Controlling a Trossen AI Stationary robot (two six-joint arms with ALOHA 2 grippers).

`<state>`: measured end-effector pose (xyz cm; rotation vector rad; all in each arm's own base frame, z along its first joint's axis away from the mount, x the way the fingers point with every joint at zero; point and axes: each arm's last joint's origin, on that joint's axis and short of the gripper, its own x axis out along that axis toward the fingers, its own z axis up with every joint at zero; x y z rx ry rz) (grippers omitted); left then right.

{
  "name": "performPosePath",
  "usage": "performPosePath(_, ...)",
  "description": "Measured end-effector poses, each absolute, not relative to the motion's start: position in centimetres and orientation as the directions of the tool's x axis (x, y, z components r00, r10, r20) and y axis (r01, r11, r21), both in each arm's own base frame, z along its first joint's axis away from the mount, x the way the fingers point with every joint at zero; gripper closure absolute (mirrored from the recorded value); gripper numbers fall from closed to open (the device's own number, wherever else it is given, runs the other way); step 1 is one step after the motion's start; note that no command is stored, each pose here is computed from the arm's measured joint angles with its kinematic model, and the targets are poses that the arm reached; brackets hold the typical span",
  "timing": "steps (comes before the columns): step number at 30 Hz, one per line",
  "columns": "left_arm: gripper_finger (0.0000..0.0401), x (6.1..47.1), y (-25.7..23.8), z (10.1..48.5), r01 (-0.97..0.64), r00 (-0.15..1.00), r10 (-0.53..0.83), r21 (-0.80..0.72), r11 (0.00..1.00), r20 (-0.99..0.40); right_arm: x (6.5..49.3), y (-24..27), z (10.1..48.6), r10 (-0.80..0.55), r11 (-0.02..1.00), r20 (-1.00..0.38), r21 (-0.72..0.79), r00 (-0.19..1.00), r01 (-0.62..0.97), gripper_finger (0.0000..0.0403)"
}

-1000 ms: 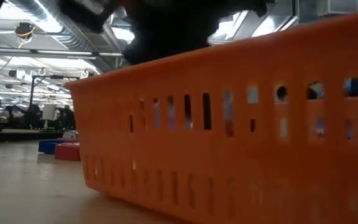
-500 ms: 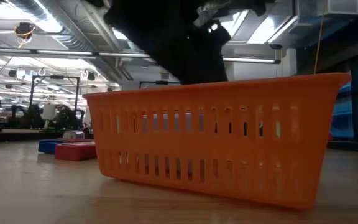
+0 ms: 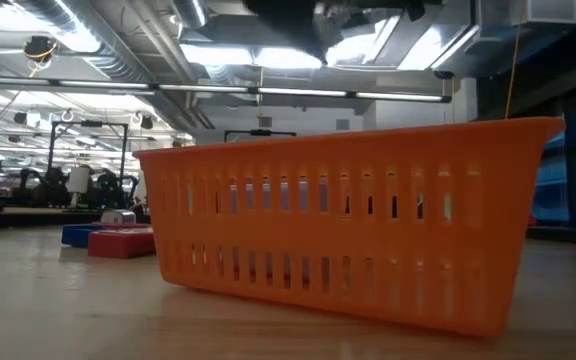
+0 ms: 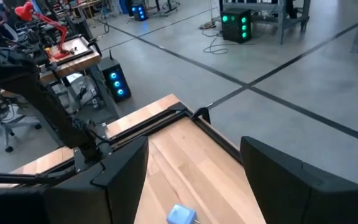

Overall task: Pick & Place Office items
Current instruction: Put the top green charger adapter into the orange bin

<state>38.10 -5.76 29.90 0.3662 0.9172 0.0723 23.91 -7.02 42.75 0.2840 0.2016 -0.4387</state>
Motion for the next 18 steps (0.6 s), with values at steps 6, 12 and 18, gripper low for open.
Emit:
performPosePath(6, 0.0130, 37.0, 1.4, 27.9, -0.015, 0.392, 0.323, 0.345, 0.939, -0.862, 23.9, -7.0, 42.8, -0.388, 0.867, -0.251, 0.227, 0.887, 0.444, 0.0142)
performPosePath(12, 0.0137, 34.8, 2.6, 24.4, 0.453, 0.159, 0.281, 0.323, 0.831, -0.946, 23.9, -7.0, 42.8, -0.378, 0.875, -0.251, 0.217, 0.891, 0.432, 0.0142)
performPosePath(18, 0.0158, 34.3, 0.2, 21.4, 0.670, 0.180, 0.239, 0.296, 0.680, -0.954, 23.8, -7.5, 42.8, -0.383, 0.875, -0.245, 0.213, 0.891, 0.435, 0.0142)
